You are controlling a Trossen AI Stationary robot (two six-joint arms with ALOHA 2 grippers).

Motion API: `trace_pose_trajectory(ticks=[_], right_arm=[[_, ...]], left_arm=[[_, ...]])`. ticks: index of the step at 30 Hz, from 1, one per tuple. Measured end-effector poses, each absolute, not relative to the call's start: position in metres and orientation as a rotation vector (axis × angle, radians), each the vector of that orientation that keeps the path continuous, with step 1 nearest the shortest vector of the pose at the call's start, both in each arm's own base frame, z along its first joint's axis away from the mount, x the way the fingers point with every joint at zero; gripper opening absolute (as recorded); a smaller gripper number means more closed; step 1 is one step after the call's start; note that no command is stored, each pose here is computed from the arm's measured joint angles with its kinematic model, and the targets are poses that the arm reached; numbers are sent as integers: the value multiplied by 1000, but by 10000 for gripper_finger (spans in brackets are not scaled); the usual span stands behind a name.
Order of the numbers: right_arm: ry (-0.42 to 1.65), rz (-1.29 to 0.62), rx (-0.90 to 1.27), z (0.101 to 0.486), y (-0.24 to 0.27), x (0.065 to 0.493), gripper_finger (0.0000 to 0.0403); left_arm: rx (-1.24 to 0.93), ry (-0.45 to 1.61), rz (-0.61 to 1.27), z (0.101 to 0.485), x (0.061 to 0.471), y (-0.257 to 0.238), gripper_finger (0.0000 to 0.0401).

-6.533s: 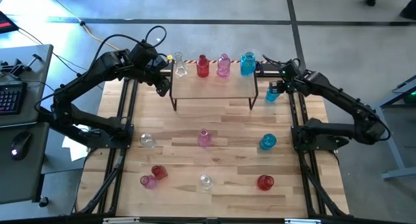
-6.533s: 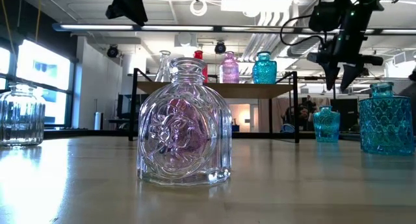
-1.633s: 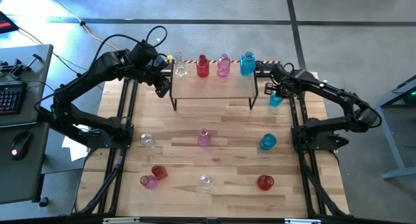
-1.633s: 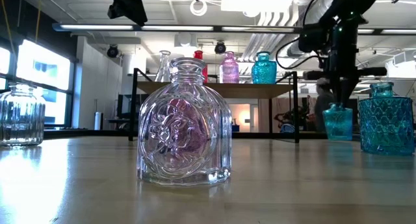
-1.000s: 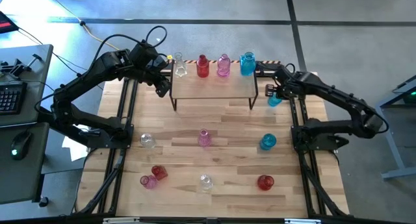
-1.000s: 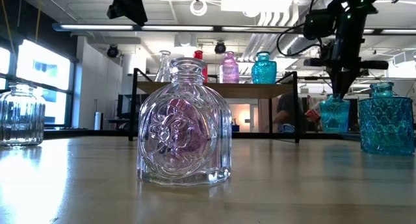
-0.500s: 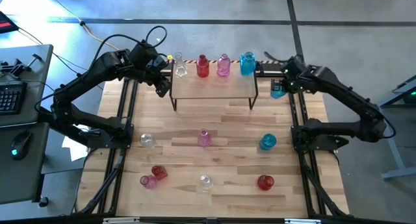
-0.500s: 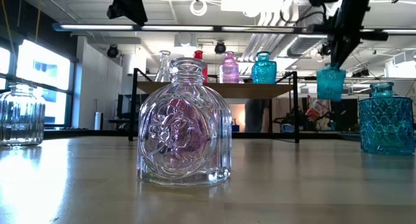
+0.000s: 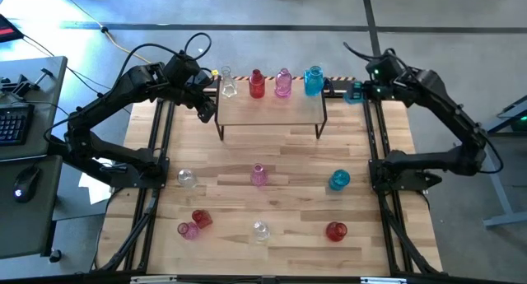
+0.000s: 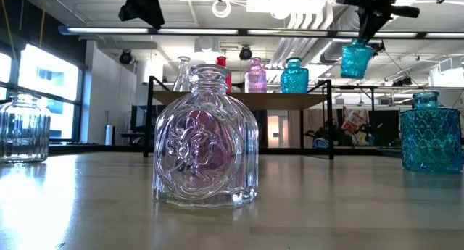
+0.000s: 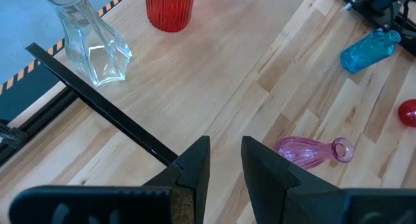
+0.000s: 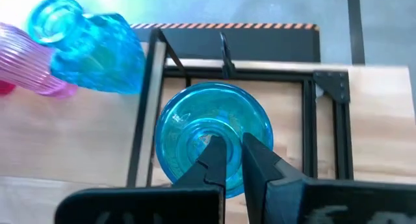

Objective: Sort vases onto shelf
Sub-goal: Put the top blue vase on the shelf aligned with the other blue vase

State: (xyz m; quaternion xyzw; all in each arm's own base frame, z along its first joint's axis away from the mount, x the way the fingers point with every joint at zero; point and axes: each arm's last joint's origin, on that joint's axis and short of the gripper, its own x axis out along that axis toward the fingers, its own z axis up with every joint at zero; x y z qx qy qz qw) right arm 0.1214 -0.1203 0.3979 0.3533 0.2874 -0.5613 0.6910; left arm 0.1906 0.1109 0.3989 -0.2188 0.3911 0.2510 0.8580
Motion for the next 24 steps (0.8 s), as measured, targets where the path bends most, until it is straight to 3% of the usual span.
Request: trace_pose_trajectory(ticks=[13,24], right_arm=[[707,-1148,668,424,-138,162,0],[798,-1037,621,416,-139,204,0]], left_arm=[[-483,815,538,399,191,111,81],[-484,815,539,399,191,111,81]])
